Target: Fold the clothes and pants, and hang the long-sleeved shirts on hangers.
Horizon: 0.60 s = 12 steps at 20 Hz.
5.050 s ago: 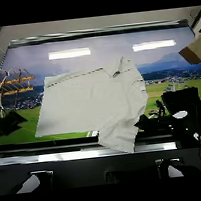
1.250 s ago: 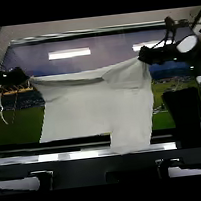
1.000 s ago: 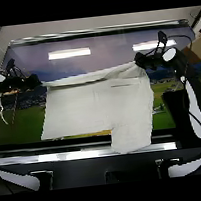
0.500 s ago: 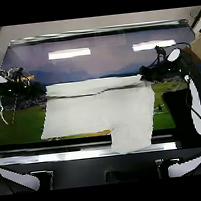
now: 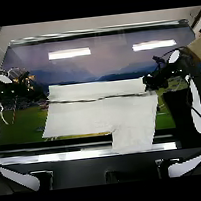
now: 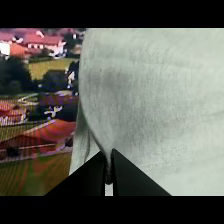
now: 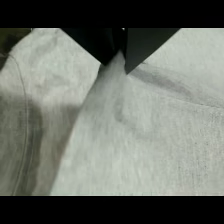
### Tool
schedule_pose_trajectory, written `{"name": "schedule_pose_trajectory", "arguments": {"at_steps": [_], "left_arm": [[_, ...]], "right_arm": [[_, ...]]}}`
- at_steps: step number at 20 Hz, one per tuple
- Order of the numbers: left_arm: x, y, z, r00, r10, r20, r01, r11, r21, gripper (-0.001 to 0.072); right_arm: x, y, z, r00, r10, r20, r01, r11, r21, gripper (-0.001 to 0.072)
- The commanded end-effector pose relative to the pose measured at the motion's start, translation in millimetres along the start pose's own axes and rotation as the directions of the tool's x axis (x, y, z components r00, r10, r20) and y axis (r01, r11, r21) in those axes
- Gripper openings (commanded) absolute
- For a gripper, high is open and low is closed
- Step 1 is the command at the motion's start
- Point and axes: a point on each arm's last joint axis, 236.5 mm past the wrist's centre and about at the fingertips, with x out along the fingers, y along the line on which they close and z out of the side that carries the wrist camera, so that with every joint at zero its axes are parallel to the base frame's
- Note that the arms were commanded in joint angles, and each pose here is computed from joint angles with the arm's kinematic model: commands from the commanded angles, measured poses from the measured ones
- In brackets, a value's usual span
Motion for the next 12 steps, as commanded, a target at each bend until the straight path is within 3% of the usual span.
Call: {"name": "schedule_pose_trajectory", "arguments": {"at_steps": [1, 3, 5, 6, 9, 10, 12], "left_arm": [[13, 0, -6, 0.998, 0.044, -0.035, -0.043, 0.999, 0.027, 0.0017], [16, -2, -5, 0.998, 0.055, -0.035, -0.054, 0.998, 0.029, 0.0017], [18, -3, -4, 0.998, 0.056, -0.032, -0.055, 0.998, 0.033, 0.0060], [18, -4, -3, 0.998, 0.055, -0.027, -0.055, 0.998, 0.032, 0.0180], [10, -5, -4, 0.998, 0.054, -0.022, -0.054, 0.998, 0.012, 0.0491], [3, -5, -6, 0.998, 0.057, -0.026, -0.056, 0.998, 0.015, 0.0545], [-17, -2, -15, 0.998, 0.059, -0.034, -0.058, 0.998, 0.008, 0.0544]], "right_arm": [[13, -9, -10, 0.998, -0.020, -0.067, 0.021, 1.000, 0.018, 0.0041], [24, -13, -13, 0.995, -0.019, -0.094, 0.022, 0.999, 0.030, 0.0045], [32, -15, -14, 0.994, -0.018, -0.111, 0.025, 0.998, 0.058, 0.0200], [34, -15, -14, 0.993, -0.017, -0.114, 0.025, 0.998, 0.066, 0.0257], [22, -13, -13, 0.996, -0.024, -0.089, 0.025, 1.000, 0.016, 0.0297], [10, -12, -12, 0.997, -0.037, -0.063, 0.035, 0.999, -0.025, 0.0347], [-20, -7, -6, 1.000, -0.012, 0.024, 0.014, 0.998, -0.068, 0.0359]]}}
